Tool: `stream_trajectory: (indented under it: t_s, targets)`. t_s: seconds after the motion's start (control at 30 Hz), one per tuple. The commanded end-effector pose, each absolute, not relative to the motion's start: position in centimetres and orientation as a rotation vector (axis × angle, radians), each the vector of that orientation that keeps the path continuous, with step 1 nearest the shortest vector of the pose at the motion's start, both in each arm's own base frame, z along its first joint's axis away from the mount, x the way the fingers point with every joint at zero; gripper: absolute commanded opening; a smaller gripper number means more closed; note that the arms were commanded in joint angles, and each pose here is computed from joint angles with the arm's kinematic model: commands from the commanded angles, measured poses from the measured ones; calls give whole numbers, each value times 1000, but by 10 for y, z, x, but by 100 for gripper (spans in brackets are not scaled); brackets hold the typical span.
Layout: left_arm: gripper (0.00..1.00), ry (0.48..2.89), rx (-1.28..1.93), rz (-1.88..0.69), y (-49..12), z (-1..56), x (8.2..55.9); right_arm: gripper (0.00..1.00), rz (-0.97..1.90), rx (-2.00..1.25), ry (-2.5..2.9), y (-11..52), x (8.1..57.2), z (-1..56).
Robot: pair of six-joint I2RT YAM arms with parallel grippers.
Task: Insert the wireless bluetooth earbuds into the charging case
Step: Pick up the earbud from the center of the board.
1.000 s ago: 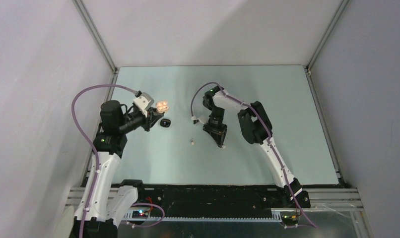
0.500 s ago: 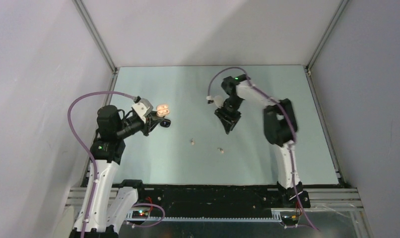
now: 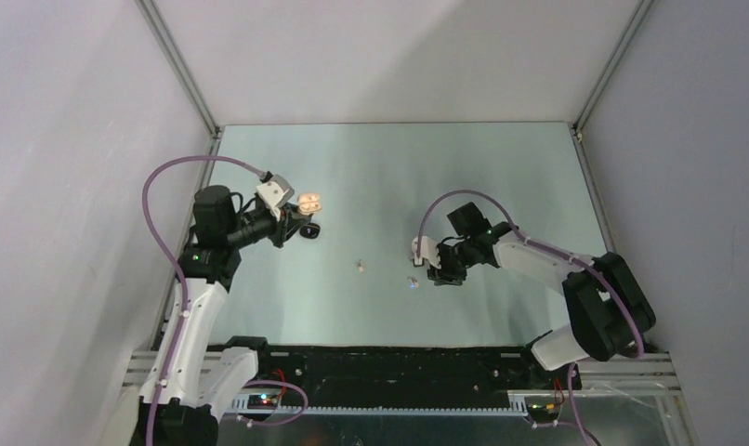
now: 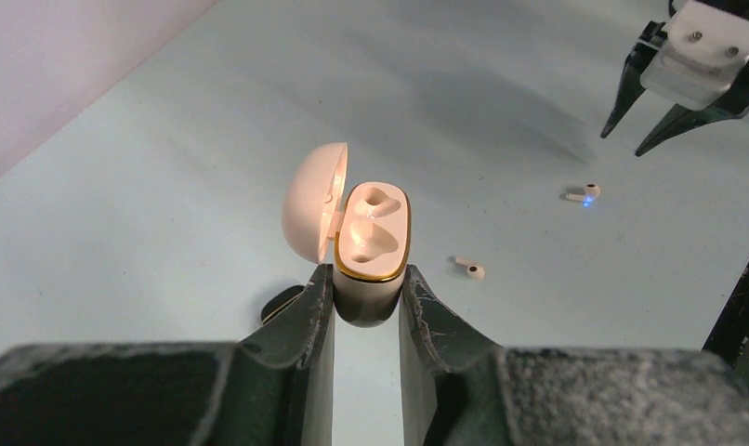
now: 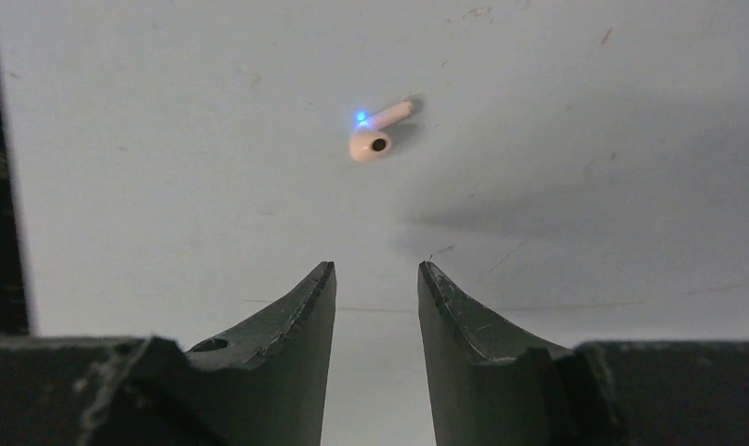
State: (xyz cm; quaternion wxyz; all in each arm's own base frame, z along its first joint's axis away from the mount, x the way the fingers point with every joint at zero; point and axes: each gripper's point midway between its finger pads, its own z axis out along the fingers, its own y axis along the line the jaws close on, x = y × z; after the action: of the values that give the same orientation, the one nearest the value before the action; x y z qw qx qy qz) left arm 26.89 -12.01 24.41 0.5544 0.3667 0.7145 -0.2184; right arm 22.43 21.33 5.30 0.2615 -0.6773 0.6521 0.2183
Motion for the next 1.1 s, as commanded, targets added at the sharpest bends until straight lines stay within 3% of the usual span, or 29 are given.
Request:
stream_trajectory:
  t_s: [0.0, 0.33, 1.07]
  targets:
    - [0, 1602, 893, -480, -123, 273, 275, 43, 473, -2054, 1257, 234, 256, 66]
    - [0, 1583, 894, -487, -125, 273, 264, 48, 547, -2207, 1126, 261, 239, 48]
    - [0, 1602, 886, -518, -127, 264, 259, 41, 762, -2427, 1082, 261, 211, 40]
